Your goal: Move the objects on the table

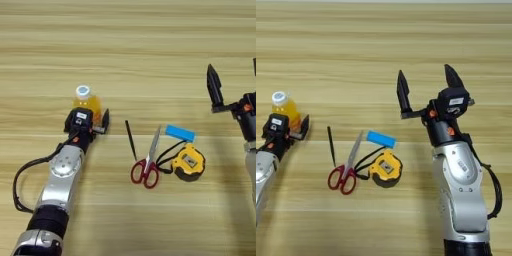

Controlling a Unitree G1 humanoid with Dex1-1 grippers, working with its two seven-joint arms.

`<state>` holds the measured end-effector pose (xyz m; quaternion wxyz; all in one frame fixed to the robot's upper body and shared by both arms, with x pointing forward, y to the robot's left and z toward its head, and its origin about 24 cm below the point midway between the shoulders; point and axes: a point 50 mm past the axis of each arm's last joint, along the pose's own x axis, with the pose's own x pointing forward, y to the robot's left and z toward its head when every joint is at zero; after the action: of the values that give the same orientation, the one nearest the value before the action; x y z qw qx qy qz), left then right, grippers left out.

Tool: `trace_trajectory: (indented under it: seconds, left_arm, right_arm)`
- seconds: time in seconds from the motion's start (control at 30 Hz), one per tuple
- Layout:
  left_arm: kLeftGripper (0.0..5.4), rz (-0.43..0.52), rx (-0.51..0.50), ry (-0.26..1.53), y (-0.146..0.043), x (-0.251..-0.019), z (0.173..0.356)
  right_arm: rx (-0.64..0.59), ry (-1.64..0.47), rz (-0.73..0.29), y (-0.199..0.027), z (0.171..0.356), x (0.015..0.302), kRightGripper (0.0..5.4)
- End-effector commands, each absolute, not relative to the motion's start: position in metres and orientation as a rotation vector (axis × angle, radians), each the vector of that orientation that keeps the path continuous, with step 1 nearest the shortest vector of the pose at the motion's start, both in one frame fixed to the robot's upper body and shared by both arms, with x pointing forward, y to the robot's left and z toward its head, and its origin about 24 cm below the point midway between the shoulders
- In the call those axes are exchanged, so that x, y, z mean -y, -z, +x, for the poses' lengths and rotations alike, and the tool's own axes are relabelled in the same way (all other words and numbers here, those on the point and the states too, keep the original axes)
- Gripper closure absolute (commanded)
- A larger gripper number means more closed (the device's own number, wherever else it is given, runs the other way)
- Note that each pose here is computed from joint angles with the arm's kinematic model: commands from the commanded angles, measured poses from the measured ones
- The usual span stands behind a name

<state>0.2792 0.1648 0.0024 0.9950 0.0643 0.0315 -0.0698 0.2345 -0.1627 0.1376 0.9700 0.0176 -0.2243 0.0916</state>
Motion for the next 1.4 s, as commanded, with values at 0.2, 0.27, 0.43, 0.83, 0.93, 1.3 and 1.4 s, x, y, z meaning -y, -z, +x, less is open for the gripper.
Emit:
trace_trajectory:
  seconds: [0.2,0.27,0.43,0.83,0.93,1.3,1.4]
  left_arm:
    - [0.05,0.144,-0.061,0.126,-0.005,-0.165,0.284]
    - [0.02,0.145,-0.060,0.119,-0.005,-0.166,0.284]
    - [0.02,0.145,-0.065,0.081,-0.005,-0.171,0.284]
    - [1.85,0.185,-0.073,0.019,-0.004,-0.184,0.285]
    - [1.93,0.192,-0.081,-0.014,-0.004,-0.192,0.285]
    - [1.93,0.200,-0.101,-0.064,-0.002,-0.205,0.286]
    - [1.93,0.204,-0.105,-0.061,-0.001,-0.204,0.287]
  right_arm:
    - [0.461,-0.188,0.032,-0.137,0.235,0.162,0.00]
    - [0.461,-0.188,0.032,-0.137,0.235,0.162,0.00]
    - [0.462,-0.190,0.030,-0.137,0.235,0.162,0.00]
    - [0.459,-0.191,0.032,-0.137,0.234,0.161,0.00]
    - [0.458,-0.191,0.031,-0.137,0.234,0.161,0.00]
    - [0.455,-0.192,0.030,-0.136,0.233,0.160,0.00]
    - [0.454,-0.192,0.030,-0.136,0.234,0.160,0.00]
